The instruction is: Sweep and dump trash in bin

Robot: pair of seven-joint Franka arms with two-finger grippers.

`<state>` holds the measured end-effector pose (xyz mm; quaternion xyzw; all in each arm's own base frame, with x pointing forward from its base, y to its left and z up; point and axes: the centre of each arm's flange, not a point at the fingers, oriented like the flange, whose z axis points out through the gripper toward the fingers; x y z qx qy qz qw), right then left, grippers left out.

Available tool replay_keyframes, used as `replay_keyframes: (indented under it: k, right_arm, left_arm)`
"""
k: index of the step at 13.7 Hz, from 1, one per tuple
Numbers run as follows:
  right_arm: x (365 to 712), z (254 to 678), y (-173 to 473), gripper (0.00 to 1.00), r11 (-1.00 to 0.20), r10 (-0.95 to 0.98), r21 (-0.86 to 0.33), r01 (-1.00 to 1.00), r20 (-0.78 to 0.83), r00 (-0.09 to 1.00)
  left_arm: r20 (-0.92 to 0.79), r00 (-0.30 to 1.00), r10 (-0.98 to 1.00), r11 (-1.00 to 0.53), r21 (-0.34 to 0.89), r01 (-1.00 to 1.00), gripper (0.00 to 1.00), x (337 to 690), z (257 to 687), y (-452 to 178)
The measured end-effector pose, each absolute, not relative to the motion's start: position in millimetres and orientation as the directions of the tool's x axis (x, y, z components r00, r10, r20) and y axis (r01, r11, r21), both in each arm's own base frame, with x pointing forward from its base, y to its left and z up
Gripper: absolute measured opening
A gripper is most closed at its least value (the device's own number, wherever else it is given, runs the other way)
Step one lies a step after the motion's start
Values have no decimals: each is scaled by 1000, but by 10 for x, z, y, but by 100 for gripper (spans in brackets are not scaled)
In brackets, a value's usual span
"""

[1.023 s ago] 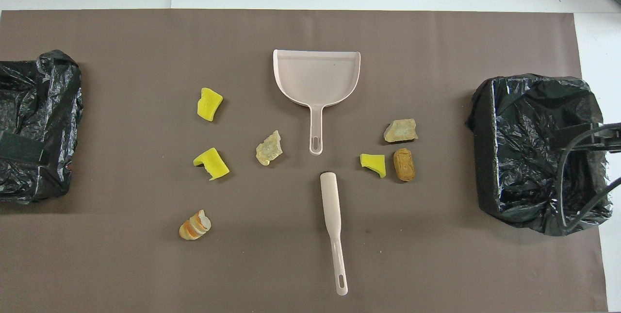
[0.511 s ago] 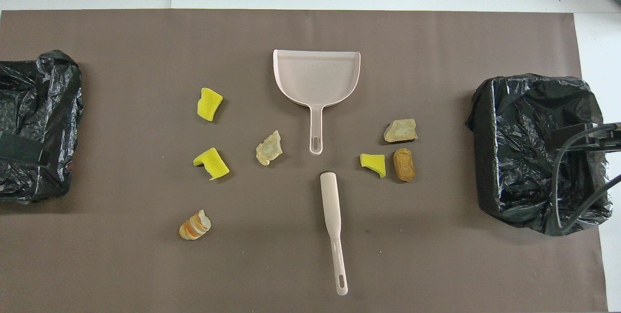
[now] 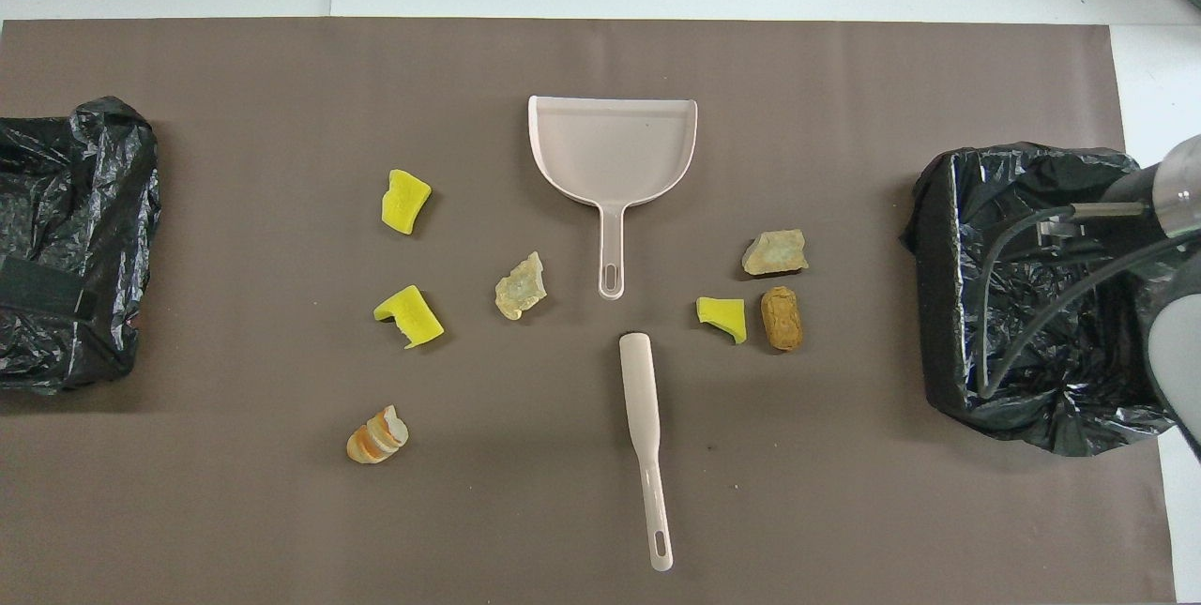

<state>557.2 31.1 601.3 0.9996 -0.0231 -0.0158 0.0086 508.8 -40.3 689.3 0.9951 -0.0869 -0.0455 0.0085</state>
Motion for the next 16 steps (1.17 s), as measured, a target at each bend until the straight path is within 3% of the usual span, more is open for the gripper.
replay_keyframes:
  k: [7, 13, 16]
  right_arm:
    - [6562, 5160, 1068, 100, -998, -54, 31, -53, -30, 998]
    - [6432, 4680, 2554, 100, -988, -153, 1, -153, -25, 988]
    - [6423, 4499, 2822, 100, -985, -160, -60, -162, -43, 986]
  left_arm:
    - [-91, 982, -167, -986, 25, -166, 100, 5091, 6883, -371]
    - [-96, 972, -213, -977, 33, -211, 100, 5035, 6822, -607]
    - [-105, 949, -299, -954, 37, -296, 100, 4896, 6692, -1107]
